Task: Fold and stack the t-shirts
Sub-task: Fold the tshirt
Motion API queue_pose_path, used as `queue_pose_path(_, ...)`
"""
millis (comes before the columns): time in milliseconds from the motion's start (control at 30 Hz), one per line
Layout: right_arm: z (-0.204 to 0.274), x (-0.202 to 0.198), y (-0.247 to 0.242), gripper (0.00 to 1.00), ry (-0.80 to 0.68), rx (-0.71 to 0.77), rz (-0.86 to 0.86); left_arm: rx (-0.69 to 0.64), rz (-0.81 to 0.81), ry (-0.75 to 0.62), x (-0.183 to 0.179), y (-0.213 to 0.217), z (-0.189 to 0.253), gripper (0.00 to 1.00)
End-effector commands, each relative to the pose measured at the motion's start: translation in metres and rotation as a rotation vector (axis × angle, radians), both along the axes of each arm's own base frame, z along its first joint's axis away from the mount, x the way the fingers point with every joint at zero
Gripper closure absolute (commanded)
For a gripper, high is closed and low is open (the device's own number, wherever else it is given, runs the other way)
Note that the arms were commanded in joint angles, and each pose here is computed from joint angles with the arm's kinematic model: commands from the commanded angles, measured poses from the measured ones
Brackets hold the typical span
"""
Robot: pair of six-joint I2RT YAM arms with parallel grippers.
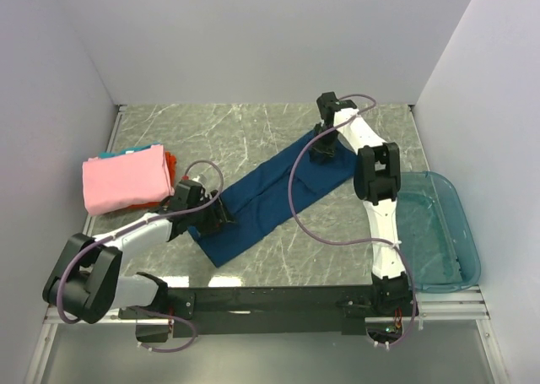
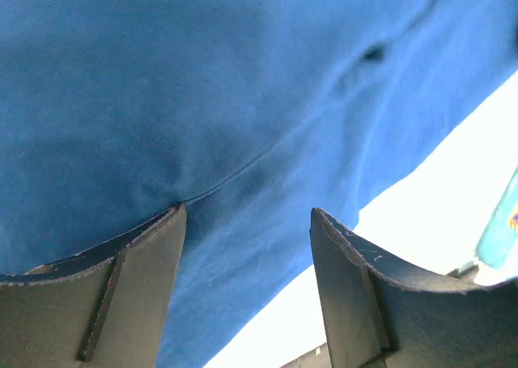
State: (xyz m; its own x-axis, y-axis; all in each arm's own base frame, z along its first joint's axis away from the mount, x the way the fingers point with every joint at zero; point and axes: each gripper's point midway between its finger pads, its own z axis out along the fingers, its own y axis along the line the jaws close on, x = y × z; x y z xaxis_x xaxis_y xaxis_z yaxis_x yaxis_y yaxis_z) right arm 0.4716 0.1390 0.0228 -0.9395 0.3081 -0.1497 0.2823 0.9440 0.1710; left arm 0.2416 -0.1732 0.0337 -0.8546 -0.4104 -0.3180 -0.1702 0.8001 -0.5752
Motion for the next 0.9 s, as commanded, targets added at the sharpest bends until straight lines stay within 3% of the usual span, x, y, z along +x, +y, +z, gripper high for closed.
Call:
queue_pose_path(0,-0.005,0.005,0.026,0.57,0.009,0.033,0.031,0.011,-0.072,0.167,-0.049,0.001,-0.024,0.3)
queue_pose_path(300,0.002,0.015,0.046,0.57,-0.046,0.091,0.036,-0.016,-0.08,0.158,-0.067,0.001,-0.001,0.29)
queue_pose_path(600,0.062,0.038,0.051,0.57,-0.189,0.166,0.036,0.019,-0.056,0.045,-0.043,0.002,0.046,0.28)
queue_pose_path(867,0.089,0.014,0.038,0.57,-0.215,0.145,0.031,0.095,-0.024,0.03,-0.016,0.005,0.037,0.26)
